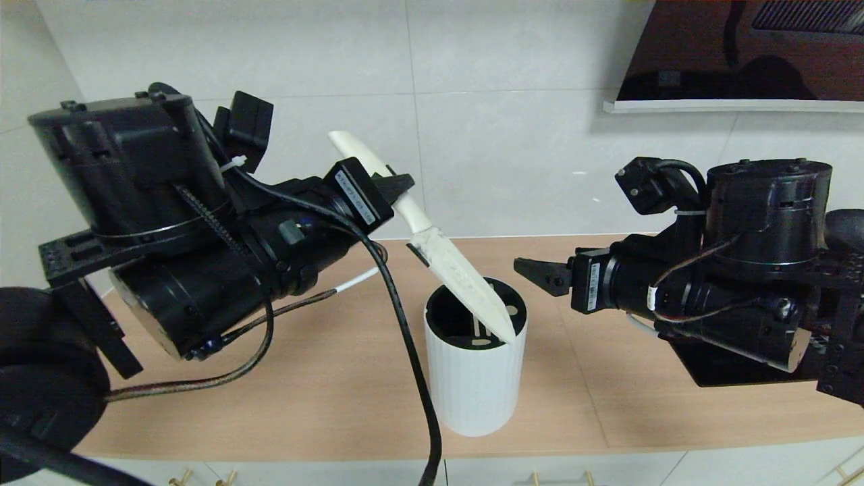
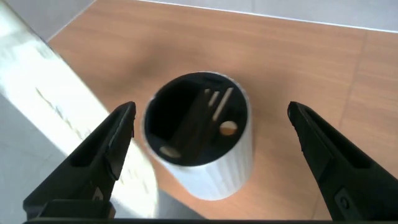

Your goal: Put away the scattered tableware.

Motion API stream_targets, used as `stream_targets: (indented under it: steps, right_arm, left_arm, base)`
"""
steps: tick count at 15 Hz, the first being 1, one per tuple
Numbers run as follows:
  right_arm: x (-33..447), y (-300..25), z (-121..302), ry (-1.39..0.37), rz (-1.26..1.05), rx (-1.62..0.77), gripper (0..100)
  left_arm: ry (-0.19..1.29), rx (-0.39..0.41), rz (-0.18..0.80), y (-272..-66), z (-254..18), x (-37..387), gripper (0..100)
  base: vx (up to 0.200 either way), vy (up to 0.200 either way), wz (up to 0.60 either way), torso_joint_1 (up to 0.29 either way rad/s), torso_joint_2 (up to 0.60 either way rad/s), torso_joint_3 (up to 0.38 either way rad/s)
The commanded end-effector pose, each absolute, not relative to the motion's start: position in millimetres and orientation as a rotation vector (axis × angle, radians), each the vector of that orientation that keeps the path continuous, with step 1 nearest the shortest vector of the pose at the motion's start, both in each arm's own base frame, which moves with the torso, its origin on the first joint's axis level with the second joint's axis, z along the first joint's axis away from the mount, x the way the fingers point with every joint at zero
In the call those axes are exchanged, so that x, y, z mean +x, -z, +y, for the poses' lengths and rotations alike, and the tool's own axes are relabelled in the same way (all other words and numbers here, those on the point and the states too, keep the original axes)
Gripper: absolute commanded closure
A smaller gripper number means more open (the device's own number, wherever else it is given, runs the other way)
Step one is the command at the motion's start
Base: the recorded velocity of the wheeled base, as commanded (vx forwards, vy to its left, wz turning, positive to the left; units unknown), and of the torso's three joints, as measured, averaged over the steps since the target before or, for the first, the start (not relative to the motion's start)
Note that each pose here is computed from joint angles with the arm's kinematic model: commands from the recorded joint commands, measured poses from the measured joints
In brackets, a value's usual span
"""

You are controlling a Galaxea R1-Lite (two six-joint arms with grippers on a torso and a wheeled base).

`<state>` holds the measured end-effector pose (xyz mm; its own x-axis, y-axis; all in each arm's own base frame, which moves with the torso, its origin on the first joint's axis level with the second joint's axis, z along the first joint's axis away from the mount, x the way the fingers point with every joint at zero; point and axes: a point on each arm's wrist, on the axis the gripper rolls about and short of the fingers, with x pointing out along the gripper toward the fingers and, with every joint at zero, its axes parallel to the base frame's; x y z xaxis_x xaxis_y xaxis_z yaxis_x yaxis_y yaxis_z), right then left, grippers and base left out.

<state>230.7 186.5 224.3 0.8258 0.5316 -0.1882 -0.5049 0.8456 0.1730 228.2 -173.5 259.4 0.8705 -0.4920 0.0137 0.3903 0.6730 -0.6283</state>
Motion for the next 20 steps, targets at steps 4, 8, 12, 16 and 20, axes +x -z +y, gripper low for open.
stream_targets:
  steps: [4, 8, 12, 16, 20]
  right_arm:
    - [236.2, -219.9, 185.1, -0.535, 0.246, 0.112, 0]
    - [240.1, -217.6, 182.9, -0.521, 0.252, 0.108, 0]
    - [243.4, -211.2, 185.4, -0.517, 0.27, 0.098, 0]
    - [245.9, -208.1, 186.7, -0.511, 0.278, 0.095, 0]
    - [247.8, -207.6, 184.6, -0.504, 0.279, 0.096, 0]
  left_arm:
    - [0.349, -0.61, 0.086, -287.8, -173.4, 228.1, 100]
    - [0.258, -0.392, -0.034, -296.0, -192.8, 218.0, 100]
    - [0.185, -0.312, -0.151, -285.5, -208.5, 213.5, 100]
    - [0.2, -0.226, -0.235, -262.1, -230.5, 209.2, 100]
    - [0.251, -0.183, -0.22, -244.9, -246.9, 199.5, 100]
  base:
    - [0.0, 0.0, 0.0, 0.0, 0.0, 0.0]
    - [0.0, 0.0, 0.0, 0.0, 0.0, 0.0]
    - [0.0, 0.0, 0.0, 0.0, 0.0, 0.0]
    - [0.0, 0.0, 0.0, 0.0, 0.0, 0.0]
    - [0.0, 0.0, 0.0, 0.0, 0.0, 0.0]
